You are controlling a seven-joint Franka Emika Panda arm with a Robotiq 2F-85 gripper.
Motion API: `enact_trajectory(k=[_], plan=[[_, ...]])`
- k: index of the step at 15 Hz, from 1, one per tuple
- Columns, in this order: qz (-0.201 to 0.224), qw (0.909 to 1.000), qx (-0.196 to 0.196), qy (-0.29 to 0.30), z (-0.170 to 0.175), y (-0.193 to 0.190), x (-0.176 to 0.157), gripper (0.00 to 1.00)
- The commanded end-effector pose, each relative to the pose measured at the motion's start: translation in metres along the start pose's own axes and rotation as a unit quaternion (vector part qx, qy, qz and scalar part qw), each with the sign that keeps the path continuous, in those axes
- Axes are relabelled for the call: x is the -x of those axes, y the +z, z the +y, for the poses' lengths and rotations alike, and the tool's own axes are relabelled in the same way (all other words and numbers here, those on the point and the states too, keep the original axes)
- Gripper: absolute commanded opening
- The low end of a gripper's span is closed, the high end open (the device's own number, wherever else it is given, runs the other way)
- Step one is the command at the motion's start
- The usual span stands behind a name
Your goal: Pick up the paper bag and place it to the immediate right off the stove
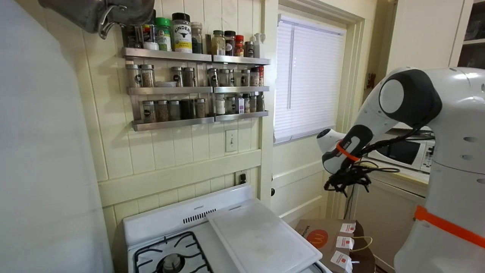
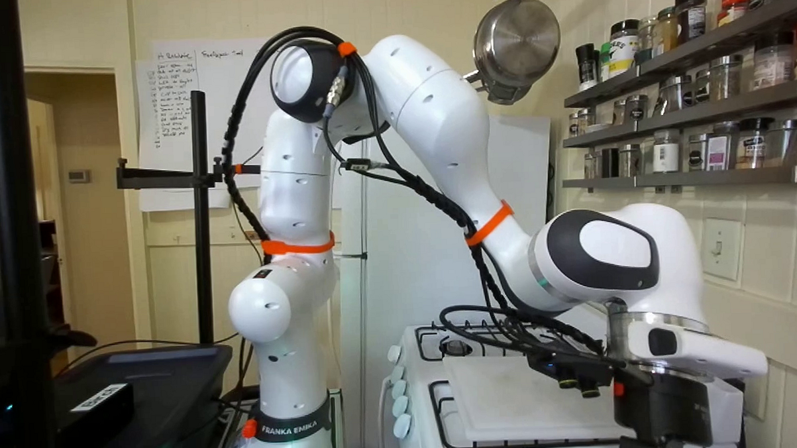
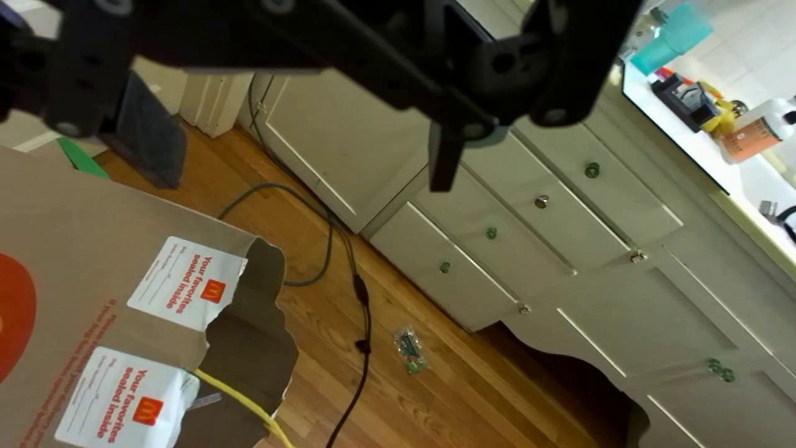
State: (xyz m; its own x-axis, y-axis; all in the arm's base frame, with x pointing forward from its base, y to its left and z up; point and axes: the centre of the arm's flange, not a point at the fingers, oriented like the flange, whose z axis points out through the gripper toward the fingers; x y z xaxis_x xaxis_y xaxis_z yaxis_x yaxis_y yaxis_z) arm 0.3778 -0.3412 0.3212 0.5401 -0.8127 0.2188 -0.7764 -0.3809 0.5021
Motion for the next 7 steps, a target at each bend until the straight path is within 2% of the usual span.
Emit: enact_trajectory(k=[1, 2, 3, 7], plan=[[0.005, 0.9972, -0.071, -0.025, 0.0189, 0.0072, 0.0060, 1.00], [0.019, 0.9971, -0.074, -0.007, 0.0144, 0.0108, 0.0060, 1.00], [0.015, 0.9988, -0.046, -0.010, 0.0100, 0.0044, -0.0026, 1.00], [0.020, 0.9982, -0.057, -0.007, 0.0109, 0.0081, -0.0013, 1.00]])
